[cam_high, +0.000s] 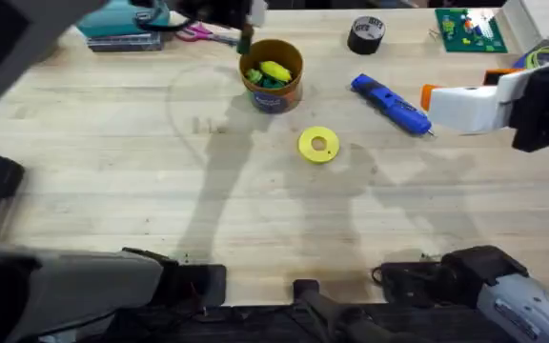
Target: Pick up the gripper from the table and insert it into the empty holder that is missing its gripper. Then pick up a screw, insert it into the mounting hole, and use the screwdriver to tighten it. Finally, clean up the table by picking up the vegetable and placing it into the bucket.
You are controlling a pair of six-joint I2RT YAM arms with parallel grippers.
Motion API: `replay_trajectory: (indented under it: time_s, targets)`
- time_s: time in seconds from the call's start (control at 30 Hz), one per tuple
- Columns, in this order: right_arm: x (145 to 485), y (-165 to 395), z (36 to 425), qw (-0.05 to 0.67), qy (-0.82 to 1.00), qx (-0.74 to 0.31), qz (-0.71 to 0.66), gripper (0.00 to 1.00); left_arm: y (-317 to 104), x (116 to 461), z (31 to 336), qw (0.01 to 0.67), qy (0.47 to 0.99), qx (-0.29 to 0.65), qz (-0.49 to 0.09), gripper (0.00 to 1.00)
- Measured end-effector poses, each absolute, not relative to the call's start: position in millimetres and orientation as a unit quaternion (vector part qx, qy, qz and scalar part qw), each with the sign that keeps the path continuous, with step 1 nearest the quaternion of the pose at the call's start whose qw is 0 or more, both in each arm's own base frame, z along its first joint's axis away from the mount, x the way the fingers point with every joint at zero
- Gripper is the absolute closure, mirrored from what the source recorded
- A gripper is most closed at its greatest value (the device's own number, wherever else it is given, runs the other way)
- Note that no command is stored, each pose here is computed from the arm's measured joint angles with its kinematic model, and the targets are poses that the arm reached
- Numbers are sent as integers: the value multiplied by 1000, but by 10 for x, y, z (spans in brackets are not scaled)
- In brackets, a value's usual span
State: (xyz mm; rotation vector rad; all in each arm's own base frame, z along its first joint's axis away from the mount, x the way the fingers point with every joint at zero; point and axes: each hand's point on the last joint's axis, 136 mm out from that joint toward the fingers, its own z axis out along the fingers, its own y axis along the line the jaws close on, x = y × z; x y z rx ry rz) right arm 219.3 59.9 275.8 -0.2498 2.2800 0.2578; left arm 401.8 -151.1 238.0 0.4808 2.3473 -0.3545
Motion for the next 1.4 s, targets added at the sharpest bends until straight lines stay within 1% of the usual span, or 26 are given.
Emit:
replay_trajectory:
  time_s: [0.13, 0.3, 0.5, 0.63, 0.67, 0.83, 0.87, 0.93, 0.97, 1.03, 1.13, 1.23, 1.4]
  targets:
    - [2193, 599, 2758, 405, 903, -99, 102, 4, -1726, 4092, 2143, 333, 909, 204, -147, 976]
    - [2193, 599, 2758, 405, 903, -99, 102, 4, -1913, 4301, 1880, 332, 906, 215, -151, 976]
    - [2193, 599, 2758, 405, 903, -99, 102, 4, -1954, 4403, 1629, 318, 911, 215, -150, 976]
    - [2193, 599, 2758, 405, 903, -99, 102, 4, -1958, 4413, 1590, 315, 912, 216, -150, 967]
    - [2193, 599, 2758, 405, 903, -99, 102, 4, -1959, 4418, 1595, 316, 911, 218, -149, 885]
    - [2193, 599, 2758, 405, 903, -99, 102, 4, -1961, 4420, 1597, 317, 911, 215, -150, 118]
    - [2192, 599, 2758, 405, 903, -99, 102, 4, -1960, 4418, 1595, 316, 912, 214, -151, 45]
    - [2193, 599, 2758, 405, 903, -99, 102, 4, -1948, 4396, 1575, 310, 914, 214, -149, 17]
    - [2193, 599, 2758, 405, 903, -99, 102, 4, -1908, 4323, 1525, 290, 922, 212, -145, 15]
    - [2193, 599, 2758, 405, 903, -99, 102, 4, -1870, 4256, 1503, 272, 928, 210, -142, 15]
    - [2193, 599, 2758, 405, 903, -99, 102, 4, -1777, 4130, 1564, 255, 935, 204, -139, 15]
    - [2193, 599, 2758, 405, 903, -99, 102, 5, -1650, 4003, 1778, 260, 936, 196, -135, 15]
    - [2193, 599, 2758, 405, 903, -99, 102, 4, -1376, 3724, 2261, 283, 935, 178, -119, 15]
